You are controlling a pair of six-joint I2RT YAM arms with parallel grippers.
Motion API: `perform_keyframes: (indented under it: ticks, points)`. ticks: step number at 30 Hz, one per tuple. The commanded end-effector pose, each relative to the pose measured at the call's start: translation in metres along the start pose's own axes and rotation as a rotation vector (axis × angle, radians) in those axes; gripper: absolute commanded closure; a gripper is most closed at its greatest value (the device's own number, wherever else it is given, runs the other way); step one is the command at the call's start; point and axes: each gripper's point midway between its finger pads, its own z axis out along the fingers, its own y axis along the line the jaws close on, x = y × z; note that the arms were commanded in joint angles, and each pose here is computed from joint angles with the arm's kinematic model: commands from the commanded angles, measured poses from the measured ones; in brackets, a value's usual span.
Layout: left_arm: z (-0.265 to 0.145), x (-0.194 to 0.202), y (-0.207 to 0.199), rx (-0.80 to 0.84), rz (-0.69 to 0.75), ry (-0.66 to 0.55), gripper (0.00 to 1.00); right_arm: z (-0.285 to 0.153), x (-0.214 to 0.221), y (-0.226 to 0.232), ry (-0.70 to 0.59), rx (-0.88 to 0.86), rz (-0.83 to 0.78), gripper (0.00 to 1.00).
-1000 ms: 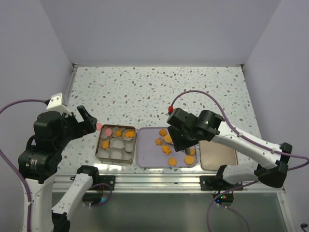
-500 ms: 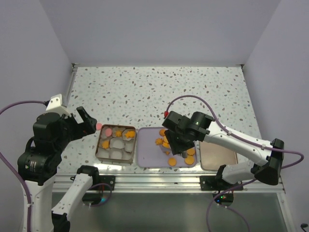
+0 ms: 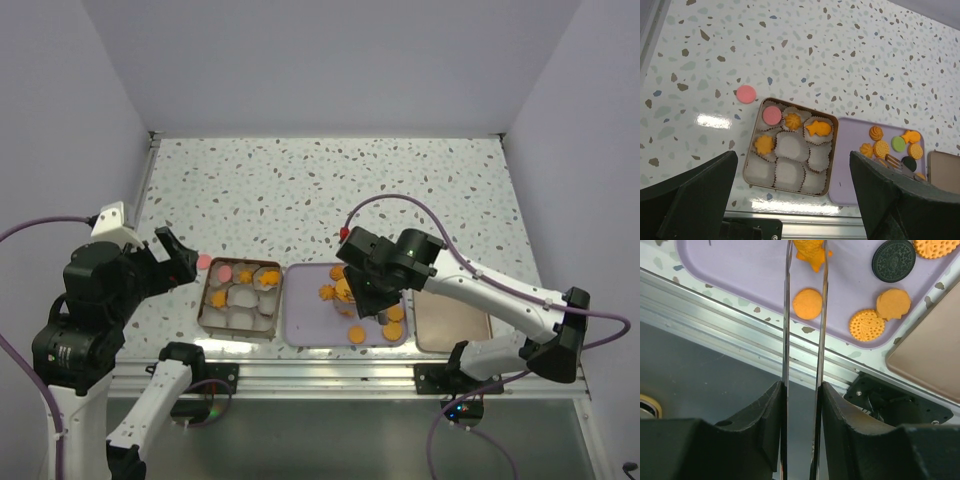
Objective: Pack the cookies
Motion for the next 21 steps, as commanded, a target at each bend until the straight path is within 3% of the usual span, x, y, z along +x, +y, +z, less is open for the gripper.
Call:
perform_keyframes:
  ticks: [1, 5, 11, 21]
  points:
    - [-0.003, 0.001, 0.002, -0.009, -0.011, -0.001, 0.0, -0.029, -0.021, 0.017, -0.085, -0.084, 0.017, 0.71]
    - [-0.003, 0.0, 0.001, -0.007, -0.014, -0.004, 0.0, -0.059, -0.046, 0.051, -0.16, -0.237, -0.006, 0.7]
    - [-0.004, -0.005, -0.001, -0.003, -0.014, -0.014, 0.0, -0.076, -0.075, 0.112, -0.162, -0.465, -0.04, 0.69]
    - [-0.012, -0.012, -0.001, -0.008, -0.021, -0.03, 0.0, -0.055, -0.118, 0.172, -0.126, -0.526, -0.104, 0.69]
